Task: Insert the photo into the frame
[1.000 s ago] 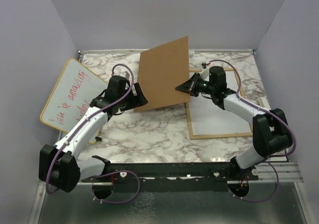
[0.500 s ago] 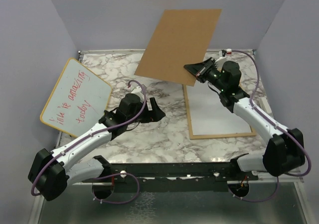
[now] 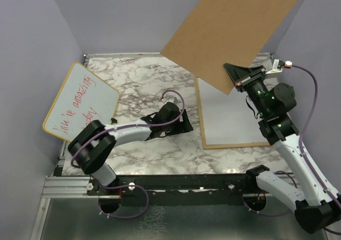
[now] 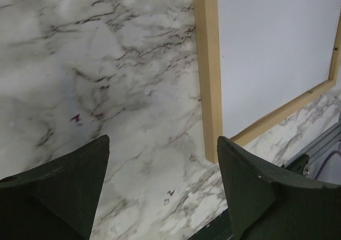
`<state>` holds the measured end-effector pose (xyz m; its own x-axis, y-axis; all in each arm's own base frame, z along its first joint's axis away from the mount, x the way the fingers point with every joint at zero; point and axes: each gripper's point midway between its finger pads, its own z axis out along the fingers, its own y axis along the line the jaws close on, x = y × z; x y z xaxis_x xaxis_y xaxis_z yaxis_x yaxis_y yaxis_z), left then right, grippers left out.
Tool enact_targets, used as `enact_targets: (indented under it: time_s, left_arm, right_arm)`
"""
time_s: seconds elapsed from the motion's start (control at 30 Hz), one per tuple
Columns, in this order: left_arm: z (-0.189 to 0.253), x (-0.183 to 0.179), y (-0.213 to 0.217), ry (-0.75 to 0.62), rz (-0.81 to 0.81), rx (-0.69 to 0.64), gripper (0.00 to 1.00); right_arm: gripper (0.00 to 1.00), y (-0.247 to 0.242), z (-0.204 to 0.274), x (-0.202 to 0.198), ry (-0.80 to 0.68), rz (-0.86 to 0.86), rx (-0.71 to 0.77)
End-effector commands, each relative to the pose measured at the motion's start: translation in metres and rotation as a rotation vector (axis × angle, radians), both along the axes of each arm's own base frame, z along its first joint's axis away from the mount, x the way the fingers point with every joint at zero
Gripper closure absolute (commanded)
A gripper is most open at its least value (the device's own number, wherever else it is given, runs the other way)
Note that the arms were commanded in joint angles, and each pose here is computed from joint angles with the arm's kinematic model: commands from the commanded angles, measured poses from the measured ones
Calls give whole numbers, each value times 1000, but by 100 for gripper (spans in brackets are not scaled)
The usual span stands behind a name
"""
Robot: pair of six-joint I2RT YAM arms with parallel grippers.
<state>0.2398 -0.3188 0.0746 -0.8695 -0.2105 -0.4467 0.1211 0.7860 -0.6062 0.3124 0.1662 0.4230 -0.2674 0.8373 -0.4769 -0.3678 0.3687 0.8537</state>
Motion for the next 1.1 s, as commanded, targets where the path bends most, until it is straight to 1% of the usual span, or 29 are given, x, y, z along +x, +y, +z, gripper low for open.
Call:
enact_targets:
  time_s: [0.0,0.1,0.2,0.27,0.33,0.4,0.47,0.57,0.63,0.7,0.83,0.87,1.07]
  left_arm:
    - [4,25,-47,-12,7,-31,21]
    - [1,38,-67,5,16,-22,24]
    - [-10,55,-77,-11,56,3,28]
    - [-20,61,-84,13,67,23,33]
    - [-32,63,-87,32,72,72,39]
    - [-45,65,-84,39,96,154,43]
    - [-52,68,-83,35,106,210,45]
    - [-62,69,-84,41,108,232,46]
    - [-66,71,-86,43,105,240,48]
    - [-70,71,-84,45,110,259,55]
    - [-78,69,-65,50,138,347,72]
    - [-81,69,-62,52,139,363,75]
    - [-100,65,-54,83,103,459,77]
  right_arm:
    - [99,-26,27,-27,-39,-78,71]
    - [99,-31,35,-36,-18,-84,101]
    - [99,-33,36,-40,-4,-86,127]
    - [99,-35,35,-38,16,-97,126]
    - [100,-33,32,-38,34,-93,106]
    - [100,-31,32,-38,38,-83,103]
    - [100,-30,29,-37,48,-75,102]
    - [100,-27,23,-36,60,-63,103]
    - [100,-27,22,-36,61,-62,102]
    - [100,-27,22,-36,63,-62,101]
    - [99,-26,20,-35,70,-63,97]
    - [99,-24,19,-36,71,-50,94]
    - [100,-19,15,-36,84,-22,85]
